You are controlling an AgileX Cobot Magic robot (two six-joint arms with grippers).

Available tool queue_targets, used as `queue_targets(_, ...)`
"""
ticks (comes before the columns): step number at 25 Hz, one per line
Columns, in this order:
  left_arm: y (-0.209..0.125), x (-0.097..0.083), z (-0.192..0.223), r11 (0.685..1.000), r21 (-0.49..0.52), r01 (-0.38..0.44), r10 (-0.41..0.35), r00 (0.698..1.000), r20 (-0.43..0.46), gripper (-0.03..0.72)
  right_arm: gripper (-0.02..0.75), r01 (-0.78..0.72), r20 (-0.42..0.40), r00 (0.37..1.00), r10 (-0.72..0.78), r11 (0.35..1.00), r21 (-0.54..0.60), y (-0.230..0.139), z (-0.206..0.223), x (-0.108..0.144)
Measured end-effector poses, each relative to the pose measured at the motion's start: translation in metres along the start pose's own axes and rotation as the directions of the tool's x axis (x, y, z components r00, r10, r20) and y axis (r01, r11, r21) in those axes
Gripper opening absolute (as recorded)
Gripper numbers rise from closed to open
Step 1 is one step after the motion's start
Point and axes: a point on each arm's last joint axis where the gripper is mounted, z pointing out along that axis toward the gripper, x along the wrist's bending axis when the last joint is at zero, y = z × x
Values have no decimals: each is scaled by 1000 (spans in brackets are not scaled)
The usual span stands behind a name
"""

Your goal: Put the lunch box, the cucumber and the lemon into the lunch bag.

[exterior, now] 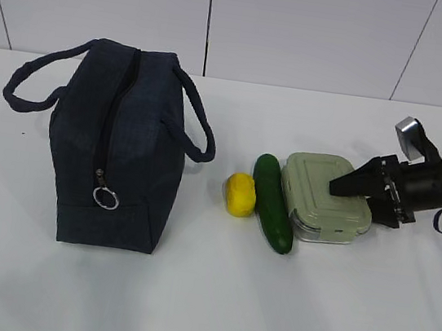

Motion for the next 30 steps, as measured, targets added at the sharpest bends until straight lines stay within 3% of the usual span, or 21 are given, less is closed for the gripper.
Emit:
queue_targets(7,0,0,0,1000,0,0,0,1000,0,235,567,-14,17,1000,14,1000,17,5,-2,1)
queue_targets(16,0,0,0,1000,0,0,0,1000,0,235,402,-34,4,999,34,999,24,6,-3,3)
queue_targets(30,4,-1,-1,1000,-23,6,-6,1000,12,235,390,-41,2,999,41,999,23,6,-3,3)
